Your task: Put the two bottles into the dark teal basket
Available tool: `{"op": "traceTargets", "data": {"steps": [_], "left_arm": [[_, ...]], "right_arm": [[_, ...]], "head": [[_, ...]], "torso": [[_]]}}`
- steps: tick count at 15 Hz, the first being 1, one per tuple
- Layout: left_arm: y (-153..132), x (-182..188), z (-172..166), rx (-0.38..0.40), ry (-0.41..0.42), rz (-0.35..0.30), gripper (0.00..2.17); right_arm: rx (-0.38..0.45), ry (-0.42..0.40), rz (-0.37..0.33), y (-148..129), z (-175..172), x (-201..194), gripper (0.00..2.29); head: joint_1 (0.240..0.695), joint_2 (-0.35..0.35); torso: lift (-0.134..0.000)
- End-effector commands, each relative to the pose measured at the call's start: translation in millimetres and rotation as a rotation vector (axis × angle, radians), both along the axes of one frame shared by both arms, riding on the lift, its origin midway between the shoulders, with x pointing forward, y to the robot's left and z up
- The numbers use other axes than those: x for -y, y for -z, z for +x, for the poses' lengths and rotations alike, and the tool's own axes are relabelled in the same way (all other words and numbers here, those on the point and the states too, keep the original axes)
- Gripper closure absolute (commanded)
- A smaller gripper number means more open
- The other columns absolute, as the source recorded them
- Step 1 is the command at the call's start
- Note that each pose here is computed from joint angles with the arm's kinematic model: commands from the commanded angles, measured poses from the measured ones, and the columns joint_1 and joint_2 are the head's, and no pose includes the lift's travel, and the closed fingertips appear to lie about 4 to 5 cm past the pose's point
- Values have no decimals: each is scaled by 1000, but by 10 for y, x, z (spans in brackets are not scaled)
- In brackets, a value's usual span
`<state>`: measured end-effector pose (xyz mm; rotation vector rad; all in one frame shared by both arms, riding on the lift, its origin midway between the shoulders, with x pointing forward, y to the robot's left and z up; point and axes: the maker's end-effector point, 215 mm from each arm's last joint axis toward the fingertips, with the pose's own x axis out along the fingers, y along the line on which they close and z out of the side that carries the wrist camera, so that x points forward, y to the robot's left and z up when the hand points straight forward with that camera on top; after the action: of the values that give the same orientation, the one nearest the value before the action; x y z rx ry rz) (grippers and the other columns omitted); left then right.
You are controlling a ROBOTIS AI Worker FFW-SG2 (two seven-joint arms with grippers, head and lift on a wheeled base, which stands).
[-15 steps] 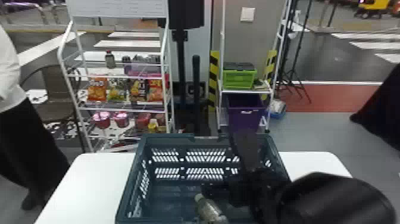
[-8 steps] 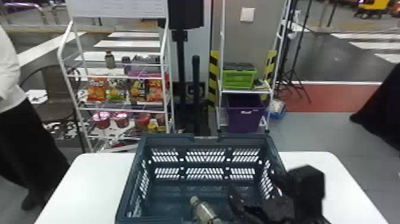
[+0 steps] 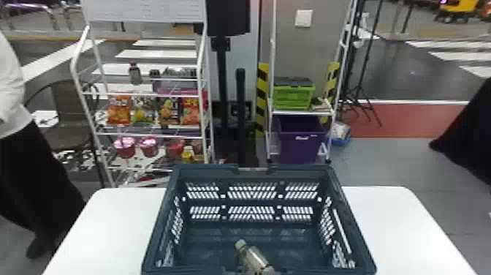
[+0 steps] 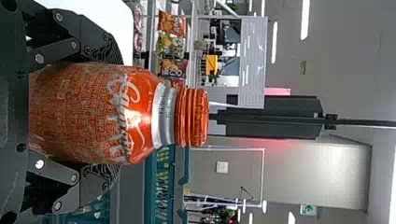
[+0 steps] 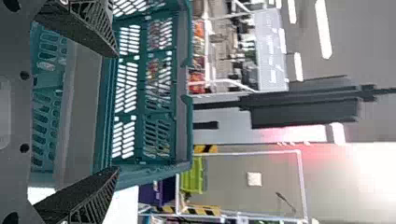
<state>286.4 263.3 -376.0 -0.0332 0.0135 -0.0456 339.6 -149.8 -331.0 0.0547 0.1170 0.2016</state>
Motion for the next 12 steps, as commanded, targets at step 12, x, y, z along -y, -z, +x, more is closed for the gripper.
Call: {"op": "traceTargets", "data": {"steps": [12], "left_arm": [[-469, -101, 341, -6, 19, 47, 2145]], "right_arm": [[24, 77, 42, 360, -640, 323, 26]], "head": [[499, 0]], "torso": [[0]]}}
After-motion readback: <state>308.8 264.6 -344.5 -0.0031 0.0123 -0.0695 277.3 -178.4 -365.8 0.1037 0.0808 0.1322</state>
